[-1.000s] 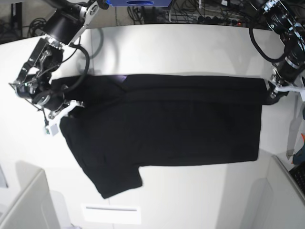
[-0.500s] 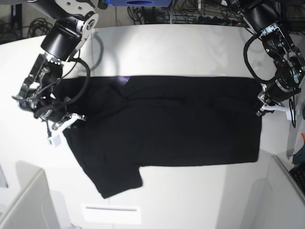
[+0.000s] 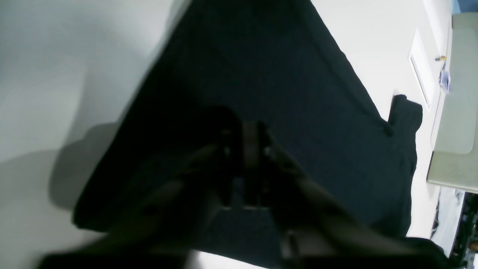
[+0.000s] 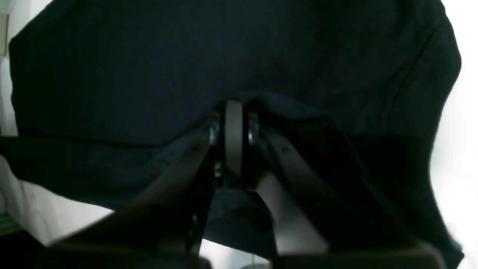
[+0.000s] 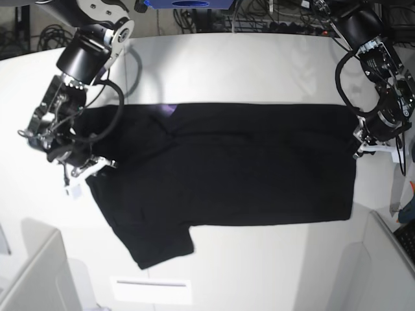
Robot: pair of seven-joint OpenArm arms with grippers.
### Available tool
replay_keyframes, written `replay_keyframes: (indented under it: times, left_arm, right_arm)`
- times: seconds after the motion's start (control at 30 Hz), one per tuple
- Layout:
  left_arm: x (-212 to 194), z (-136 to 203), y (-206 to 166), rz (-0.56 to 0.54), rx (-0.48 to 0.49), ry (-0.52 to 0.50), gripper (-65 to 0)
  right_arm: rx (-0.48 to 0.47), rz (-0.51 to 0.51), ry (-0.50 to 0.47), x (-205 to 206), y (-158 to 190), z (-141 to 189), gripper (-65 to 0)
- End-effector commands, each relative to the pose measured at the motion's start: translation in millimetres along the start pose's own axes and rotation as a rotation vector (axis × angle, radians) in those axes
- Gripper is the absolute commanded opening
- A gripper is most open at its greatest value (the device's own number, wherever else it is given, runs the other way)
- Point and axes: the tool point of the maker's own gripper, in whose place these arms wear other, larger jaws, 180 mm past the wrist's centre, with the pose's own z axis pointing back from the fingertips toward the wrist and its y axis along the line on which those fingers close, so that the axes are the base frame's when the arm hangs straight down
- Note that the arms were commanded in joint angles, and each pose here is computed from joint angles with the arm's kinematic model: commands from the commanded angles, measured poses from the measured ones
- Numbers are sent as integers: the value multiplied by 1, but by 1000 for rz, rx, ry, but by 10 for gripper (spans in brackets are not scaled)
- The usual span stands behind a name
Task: Fold the T-shirt properly
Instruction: 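Lift the shoulders and drag the shirt toward the robot to straighten it, then lower the shirt flat and open both grippers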
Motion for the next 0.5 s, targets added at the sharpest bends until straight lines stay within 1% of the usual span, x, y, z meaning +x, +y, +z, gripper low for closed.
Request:
replay_keyframes:
  times: [0.0, 0.03, 0.07, 0.1, 0.13, 0.17, 0.23, 0.3, 0.33, 0.43, 0.47]
  left_arm:
    - [17, 7, -7, -26, -21, -46, -411]
    - [18, 8, -6, -30, -17, -46, -321]
    - [18, 8, -6, -32, -17, -47, -244]
    - [19, 9, -5, -31, -16, -52, -179]
    - [25, 15, -2, -22, -14, -76, -130]
    - [33, 23, 0, -12, -12, -114, -109]
    - [42, 45, 7, -21, 10, -175, -118]
    - [39, 61, 9, -66, 35, -193, -135]
    - [30, 67, 14, -84, 55, -182, -143]
    - [1, 68, 31, -50, 91, -133, -160]
    - [-6, 67, 40, -23, 105, -120, -165]
  right_arm:
    - [1, 21, -58, 14, 3, 10, -465]
    - [-7, 29, -65, 11, 3, 14, -396]
    - [-17, 41, -83, 12, 3, 20, -329]
    - [-21, 48, -114, 13, 8, 25, -293]
    - [-42, 39, -159, 14, 5, 37, -290]
    - [-62, 36, -198, 15, 3, 48, -290]
    - [-99, 44, -256, 15, 4, 69, -290]
    - [-146, 56, -265, 6, 0, 87, -290]
    - [-177, 41, -258, -2, -5, 97, -290]
    - [-241, -87, -216, -35, -27, 107, -290]
    - [-267, -130, -207, -46, -36, 111, -290]
